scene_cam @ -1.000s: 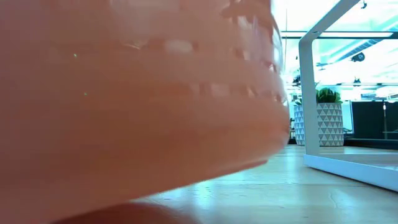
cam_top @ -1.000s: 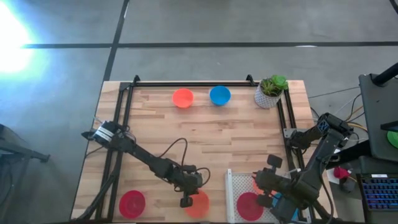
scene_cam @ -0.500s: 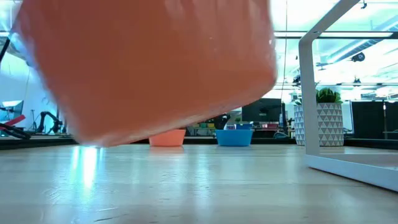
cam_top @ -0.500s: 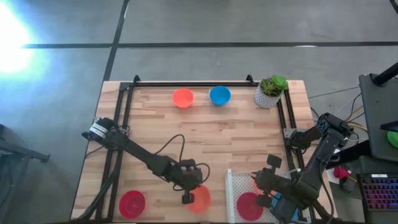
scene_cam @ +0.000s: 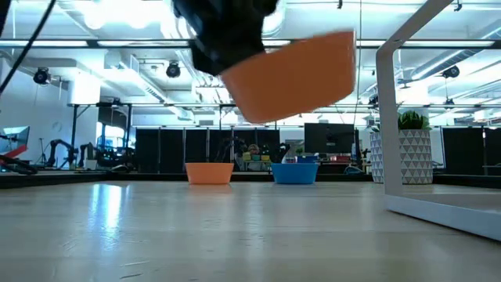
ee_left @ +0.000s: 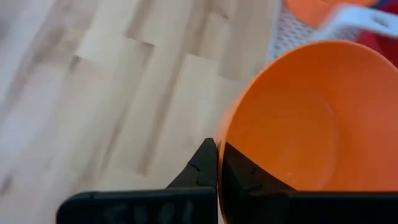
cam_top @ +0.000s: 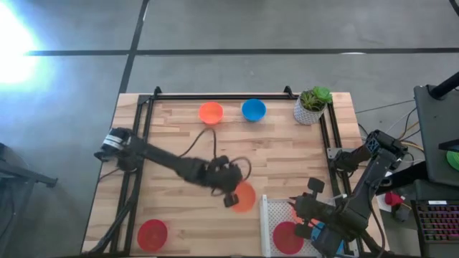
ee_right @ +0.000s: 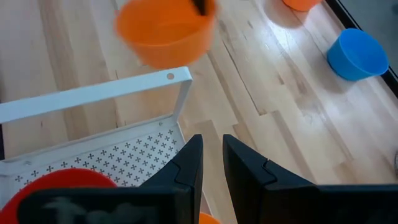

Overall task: Pick & Place Mini bowls
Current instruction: Stack the bottom orange bowl on top of the orange bowl on the shelf

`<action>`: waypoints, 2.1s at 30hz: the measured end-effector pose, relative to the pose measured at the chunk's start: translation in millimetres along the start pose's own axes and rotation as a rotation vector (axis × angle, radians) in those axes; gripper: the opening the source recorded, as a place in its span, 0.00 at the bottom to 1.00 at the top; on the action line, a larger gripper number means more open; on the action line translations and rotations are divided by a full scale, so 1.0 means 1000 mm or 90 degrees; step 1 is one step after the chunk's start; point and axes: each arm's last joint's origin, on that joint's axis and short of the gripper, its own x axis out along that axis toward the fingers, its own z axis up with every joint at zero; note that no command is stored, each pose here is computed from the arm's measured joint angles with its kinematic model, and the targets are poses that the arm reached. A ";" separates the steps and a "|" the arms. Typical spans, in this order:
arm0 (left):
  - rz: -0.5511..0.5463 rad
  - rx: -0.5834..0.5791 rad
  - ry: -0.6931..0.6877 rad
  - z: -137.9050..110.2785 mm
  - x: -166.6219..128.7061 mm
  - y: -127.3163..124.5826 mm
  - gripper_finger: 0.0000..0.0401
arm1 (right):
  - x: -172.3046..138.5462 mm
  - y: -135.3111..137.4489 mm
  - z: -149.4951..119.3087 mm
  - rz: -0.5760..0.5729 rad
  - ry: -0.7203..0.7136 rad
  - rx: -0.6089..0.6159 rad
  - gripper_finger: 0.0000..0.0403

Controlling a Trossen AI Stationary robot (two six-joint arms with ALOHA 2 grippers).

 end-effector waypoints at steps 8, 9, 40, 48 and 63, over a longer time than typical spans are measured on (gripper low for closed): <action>0.059 -0.085 -0.038 0.037 0.015 0.072 0.00 | 0.000 0.000 0.000 -0.001 -0.001 -0.016 0.15; 0.066 -0.096 -0.047 0.041 0.015 0.080 0.00 | 0.000 0.000 0.000 -0.001 -0.001 -0.016 0.15; 0.105 -0.185 0.004 0.021 0.091 0.113 0.00 | 0.000 0.000 0.000 -0.002 -0.001 -0.017 0.15; 0.101 -0.184 0.006 0.021 0.092 0.113 0.01 | 0.000 0.000 0.000 0.000 0.000 -0.013 0.15; 0.101 -0.204 0.003 0.021 0.092 0.112 0.12 | 0.000 0.001 0.000 0.002 -0.001 -0.013 0.15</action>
